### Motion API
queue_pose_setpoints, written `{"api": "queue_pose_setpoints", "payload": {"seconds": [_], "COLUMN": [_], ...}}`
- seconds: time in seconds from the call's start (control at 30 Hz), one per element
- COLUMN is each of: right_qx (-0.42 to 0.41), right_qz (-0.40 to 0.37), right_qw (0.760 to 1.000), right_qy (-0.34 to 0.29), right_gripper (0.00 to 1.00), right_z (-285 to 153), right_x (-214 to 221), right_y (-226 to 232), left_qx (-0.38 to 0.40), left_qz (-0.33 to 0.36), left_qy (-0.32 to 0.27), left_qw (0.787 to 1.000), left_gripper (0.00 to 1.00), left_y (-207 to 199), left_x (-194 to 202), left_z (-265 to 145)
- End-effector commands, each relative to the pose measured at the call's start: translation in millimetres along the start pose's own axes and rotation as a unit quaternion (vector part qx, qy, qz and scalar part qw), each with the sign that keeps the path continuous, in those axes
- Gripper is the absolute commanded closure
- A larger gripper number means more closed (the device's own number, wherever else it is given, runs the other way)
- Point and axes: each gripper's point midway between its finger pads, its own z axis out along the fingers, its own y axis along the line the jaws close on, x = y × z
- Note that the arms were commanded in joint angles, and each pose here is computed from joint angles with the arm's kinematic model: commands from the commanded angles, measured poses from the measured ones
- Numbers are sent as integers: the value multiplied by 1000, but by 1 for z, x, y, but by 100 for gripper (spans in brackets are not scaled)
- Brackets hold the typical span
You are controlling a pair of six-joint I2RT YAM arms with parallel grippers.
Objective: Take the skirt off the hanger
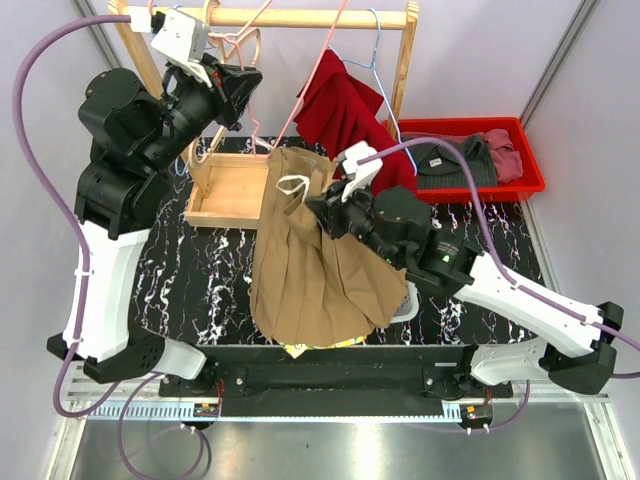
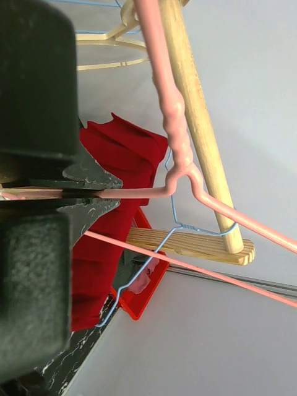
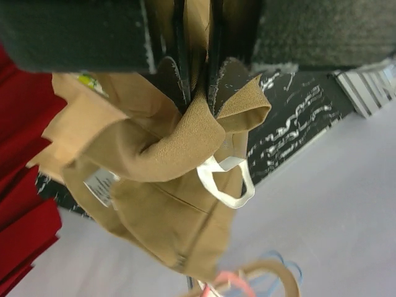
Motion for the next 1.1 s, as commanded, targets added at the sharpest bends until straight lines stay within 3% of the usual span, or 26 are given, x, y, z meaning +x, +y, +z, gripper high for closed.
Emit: {"api": "queue_pose_setpoints", "payload": {"seconds": [0.0,0.03,0.17,0.27,0.4,0.53,0.6,0.67,0.73,0.87,0.93,1.07], "right_qx": [-9,4,66,77,85,77,60,56,74,68,59,69], "right_qz": [25,13,-38,-40,-33,1,9,-3,-39,-50,-50,-47], "right_qw": [1000,1000,997,996,994,987,985,990,996,993,990,985], "right_qy": [4,14,14,-23,-61,-139,-159,-127,-33,79,115,148], "right_gripper": [93,90,24,23,54,67,68,47,32,6,0,0], "right_z": [3,4,-1,-13,-32,-78,-98,-93,-63,-25,-10,11], "right_x": [14,22,12,-18,-47,-96,-111,-99,-38,57,91,130], "right_y": [3,-2,-28,-33,-40,-48,-47,-45,-47,-40,-34,-34], "left_qx": [14,20,61,78,75,57,53,49,47,41,39,38], "left_qz": [20,21,24,26,30,50,52,51,49,55,61,64], "left_qy": [-101,-100,-74,-73,-83,-77,-68,-62,-64,-66,-68,-64], "left_qw": [995,995,995,994,993,994,995,996,996,996,995,995], "left_gripper": [100,100,100,100,100,100,100,100,100,100,100,100], "left_y": [-8,-11,-26,-35,-35,-28,-26,-25,-24,-21,-21,-21], "left_x": [-64,-64,-48,-48,-57,-53,-46,-42,-44,-45,-46,-44], "left_z": [-18,-20,-26,-35,-42,-46,-46,-47,-49,-54,-59,-62]}}
